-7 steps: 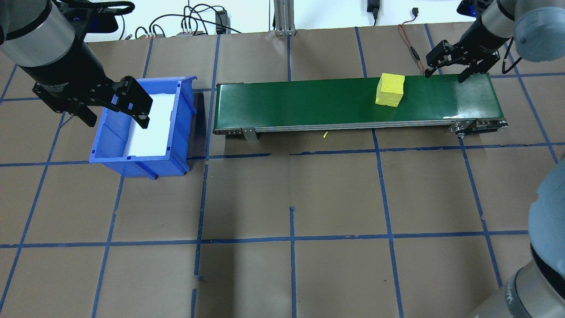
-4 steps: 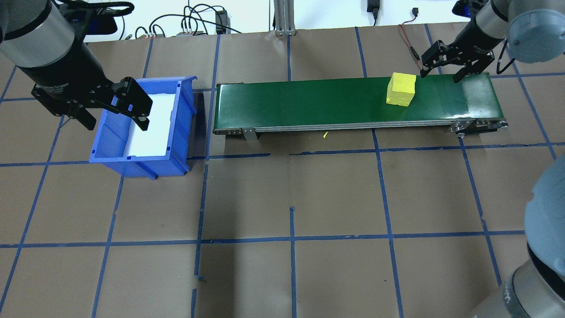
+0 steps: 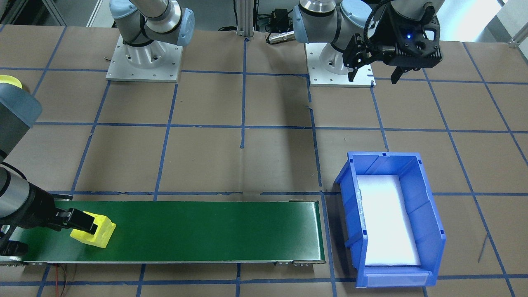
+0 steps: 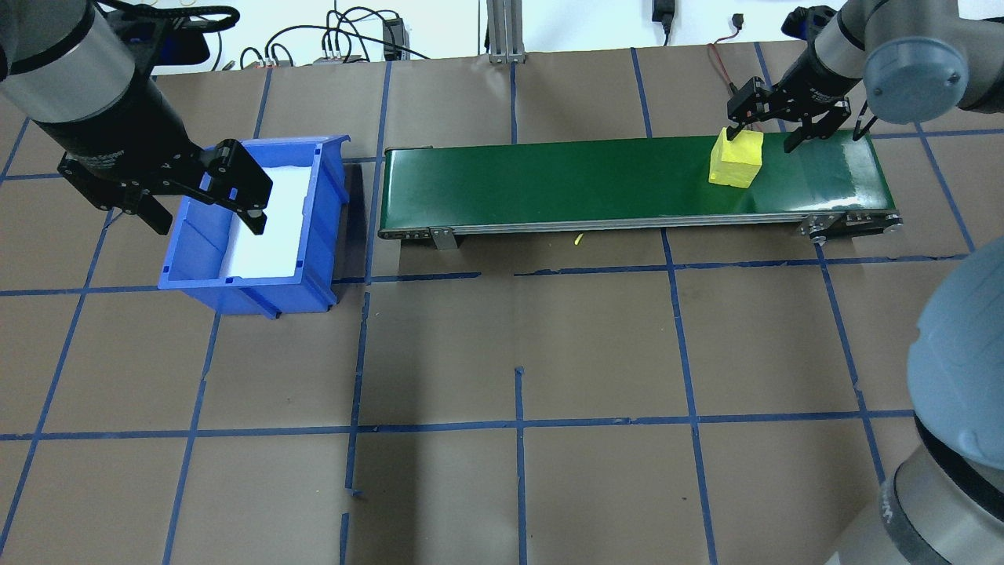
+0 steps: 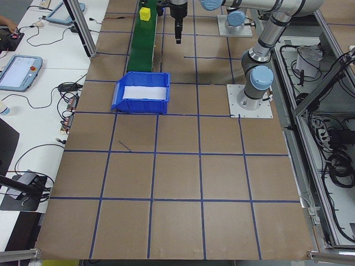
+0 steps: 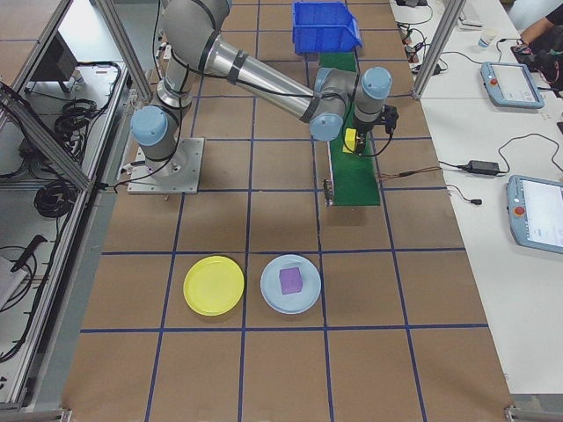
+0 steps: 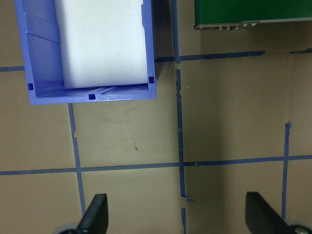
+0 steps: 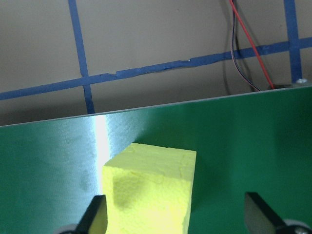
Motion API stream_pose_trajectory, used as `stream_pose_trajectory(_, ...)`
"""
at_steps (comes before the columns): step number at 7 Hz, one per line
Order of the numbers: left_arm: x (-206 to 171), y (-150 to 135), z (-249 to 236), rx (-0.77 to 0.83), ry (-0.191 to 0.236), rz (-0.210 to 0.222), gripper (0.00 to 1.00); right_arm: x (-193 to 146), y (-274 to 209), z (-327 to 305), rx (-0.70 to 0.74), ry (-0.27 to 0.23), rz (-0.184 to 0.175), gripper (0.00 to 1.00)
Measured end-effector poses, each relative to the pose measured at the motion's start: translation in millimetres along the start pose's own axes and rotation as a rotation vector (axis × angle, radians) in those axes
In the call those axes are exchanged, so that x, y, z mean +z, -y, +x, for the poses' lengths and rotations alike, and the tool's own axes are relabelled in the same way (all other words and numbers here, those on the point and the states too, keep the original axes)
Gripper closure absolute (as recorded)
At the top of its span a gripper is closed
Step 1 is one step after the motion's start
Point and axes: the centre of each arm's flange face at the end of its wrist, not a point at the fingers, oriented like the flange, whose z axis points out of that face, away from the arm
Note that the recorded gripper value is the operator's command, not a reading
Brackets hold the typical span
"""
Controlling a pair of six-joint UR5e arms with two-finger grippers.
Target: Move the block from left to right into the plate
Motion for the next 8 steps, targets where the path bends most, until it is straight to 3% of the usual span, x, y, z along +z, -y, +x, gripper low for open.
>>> stream_pose_trajectory(3, 0, 0, 0, 0.000, -0.001, 0.001, 0.00, 17, 3, 3, 0.007, 0.006, -0.022, 0.03)
stream_pose_trajectory(5, 0, 0, -1, 0.001, -0.002, 0.002, 0.00, 22, 3, 6, 0.006, -0.004, -0.031, 0.30)
stream_pose_trajectory(6, 0, 0, -1, 0.001, -0.002, 0.002, 0.00, 22, 2, 8, 0.005, -0.022, -0.034, 0.57)
stream_pose_trajectory(7, 0, 1, -1, 0.000, -0.003, 0.002, 0.00, 22, 2, 12, 0.002, -0.058, -0.039, 0.69)
stream_pose_trajectory(8, 0, 1, -1, 0.000, -0.003, 0.002, 0.00, 19, 2, 15, -0.002, -0.087, -0.039, 0.71)
